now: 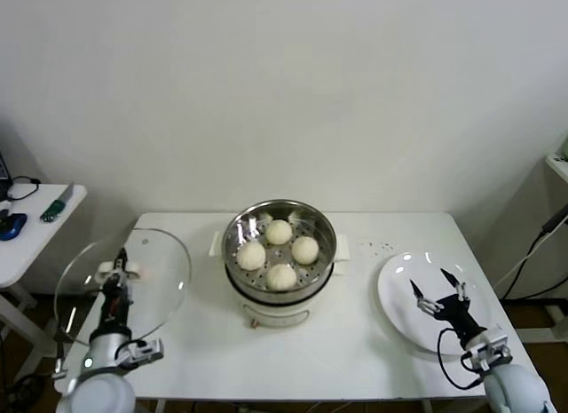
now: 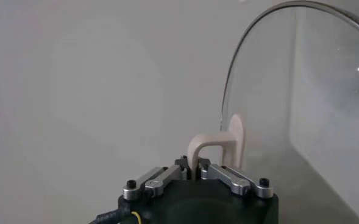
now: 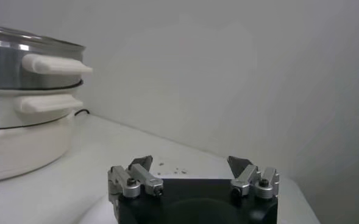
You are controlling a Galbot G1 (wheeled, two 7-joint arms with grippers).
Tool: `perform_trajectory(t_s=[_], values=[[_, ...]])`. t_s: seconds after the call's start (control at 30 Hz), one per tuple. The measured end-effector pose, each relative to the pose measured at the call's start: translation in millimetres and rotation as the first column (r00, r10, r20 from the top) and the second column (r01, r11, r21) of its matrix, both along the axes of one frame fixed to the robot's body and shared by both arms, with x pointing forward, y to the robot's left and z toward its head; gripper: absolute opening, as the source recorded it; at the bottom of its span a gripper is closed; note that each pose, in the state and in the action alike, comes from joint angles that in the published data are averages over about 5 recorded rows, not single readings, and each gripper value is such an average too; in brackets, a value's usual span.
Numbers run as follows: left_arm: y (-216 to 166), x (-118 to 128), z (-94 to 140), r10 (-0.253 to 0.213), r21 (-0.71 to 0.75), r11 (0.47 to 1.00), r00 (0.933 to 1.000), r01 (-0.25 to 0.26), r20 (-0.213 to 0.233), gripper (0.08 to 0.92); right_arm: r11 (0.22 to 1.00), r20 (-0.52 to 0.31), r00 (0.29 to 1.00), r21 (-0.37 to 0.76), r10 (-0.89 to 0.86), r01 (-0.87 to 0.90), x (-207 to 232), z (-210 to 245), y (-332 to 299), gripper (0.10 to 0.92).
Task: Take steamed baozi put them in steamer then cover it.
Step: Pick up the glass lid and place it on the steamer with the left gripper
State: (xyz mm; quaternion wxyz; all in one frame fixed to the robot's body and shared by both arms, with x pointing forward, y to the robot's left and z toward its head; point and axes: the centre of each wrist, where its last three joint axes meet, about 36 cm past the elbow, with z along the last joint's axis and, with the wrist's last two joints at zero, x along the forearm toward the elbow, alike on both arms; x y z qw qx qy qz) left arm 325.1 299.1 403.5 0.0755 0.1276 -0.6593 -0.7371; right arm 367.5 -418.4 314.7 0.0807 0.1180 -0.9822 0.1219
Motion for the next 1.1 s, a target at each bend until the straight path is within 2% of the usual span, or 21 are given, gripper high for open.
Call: perform_trajectory(t_s=[0.27,0.6,0.77,1.1], values=[[-25,5,34,-0.020,0.005,1.000,0.9981,0.020,0.058,0.158,1.000,-0.001,1.000,-0.012,0.017,-0.017,16,2,9,0.823],[-85,36,54,-0.119,-0.025,0.992,0.9915,0.121,0.053,0.158,1.000,-0.008,1.000,-0.003,0.014,-0.014,16,-11,16,0.823],[-122,56,61,-0.166,-0.049,0.985,0.9852,0.168,0.043,0.158,1.000,-0.012,1.000,-0.004,0.003,-0.003,13,-16,14,0.823],[-195,94,74,-0.248,-0.085,0.965,0.9683,0.250,0.027,0.158,1.000,-0.014,1.000,-0.006,-0.026,0.026,4,-20,4,0.823]])
